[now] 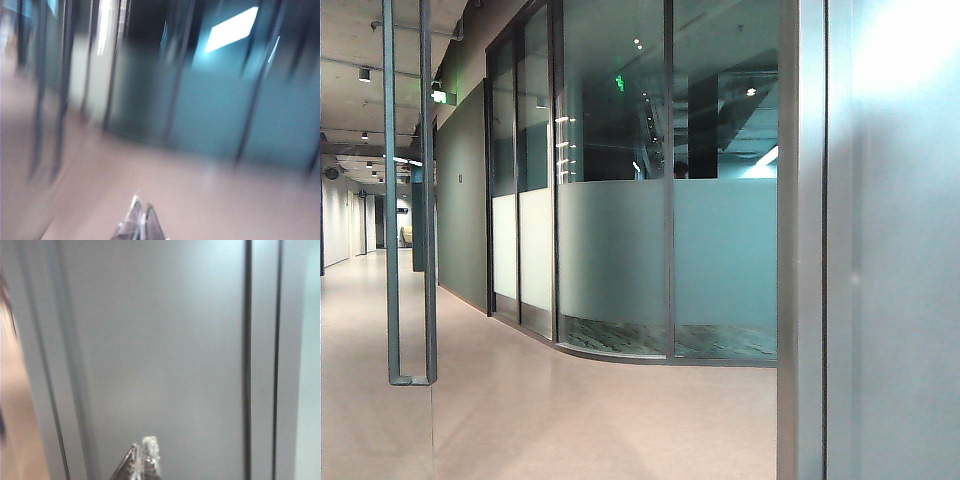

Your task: Raise the arm to find the leftmost switch on the wall and turn off the lights.

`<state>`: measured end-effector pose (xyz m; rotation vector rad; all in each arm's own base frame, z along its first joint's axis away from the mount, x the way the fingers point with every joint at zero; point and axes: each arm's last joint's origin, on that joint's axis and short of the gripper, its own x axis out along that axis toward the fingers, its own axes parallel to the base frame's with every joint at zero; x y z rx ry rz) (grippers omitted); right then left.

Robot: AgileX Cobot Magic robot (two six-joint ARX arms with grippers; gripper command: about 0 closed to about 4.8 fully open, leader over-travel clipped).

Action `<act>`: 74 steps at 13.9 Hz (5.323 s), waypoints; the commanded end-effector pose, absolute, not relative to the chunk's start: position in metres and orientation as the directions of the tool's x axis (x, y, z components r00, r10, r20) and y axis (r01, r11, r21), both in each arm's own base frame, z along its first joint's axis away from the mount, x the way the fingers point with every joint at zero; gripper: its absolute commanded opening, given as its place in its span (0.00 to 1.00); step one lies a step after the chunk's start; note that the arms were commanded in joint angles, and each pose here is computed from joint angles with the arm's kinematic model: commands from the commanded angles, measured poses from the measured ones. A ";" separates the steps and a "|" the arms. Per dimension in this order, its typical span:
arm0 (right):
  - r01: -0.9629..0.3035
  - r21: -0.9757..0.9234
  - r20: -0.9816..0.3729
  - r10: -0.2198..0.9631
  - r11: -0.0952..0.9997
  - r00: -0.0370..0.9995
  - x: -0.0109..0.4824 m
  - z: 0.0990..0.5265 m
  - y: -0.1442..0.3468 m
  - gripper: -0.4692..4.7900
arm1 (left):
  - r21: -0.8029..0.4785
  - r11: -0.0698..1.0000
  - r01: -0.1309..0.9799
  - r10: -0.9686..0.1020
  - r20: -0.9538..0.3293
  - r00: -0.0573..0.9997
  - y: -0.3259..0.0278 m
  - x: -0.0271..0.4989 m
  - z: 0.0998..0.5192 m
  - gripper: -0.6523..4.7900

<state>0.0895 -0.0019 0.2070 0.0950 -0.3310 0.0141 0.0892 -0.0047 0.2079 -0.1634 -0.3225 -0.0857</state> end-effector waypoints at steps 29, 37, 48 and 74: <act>-0.334 0.059 0.523 0.256 0.941 0.813 0.169 0.546 0.003 0.09 | 0.134 0.294 0.946 -0.885 0.413 0.216 -0.072 0.176 0.540 0.11; -0.407 0.068 0.600 0.289 0.911 0.746 0.188 0.564 0.008 0.09 | 0.069 0.236 0.969 -0.889 0.419 0.187 -0.080 0.174 0.540 0.11; -0.434 0.018 0.604 0.336 0.901 0.723 0.239 0.582 0.025 0.09 | 0.072 0.233 0.970 -0.890 0.418 0.183 -0.080 0.173 0.540 0.11; -0.382 -0.048 0.566 0.341 0.923 0.751 0.141 0.602 0.018 0.09 | 0.000 0.443 0.896 -0.796 0.461 0.393 -0.063 0.161 0.543 0.11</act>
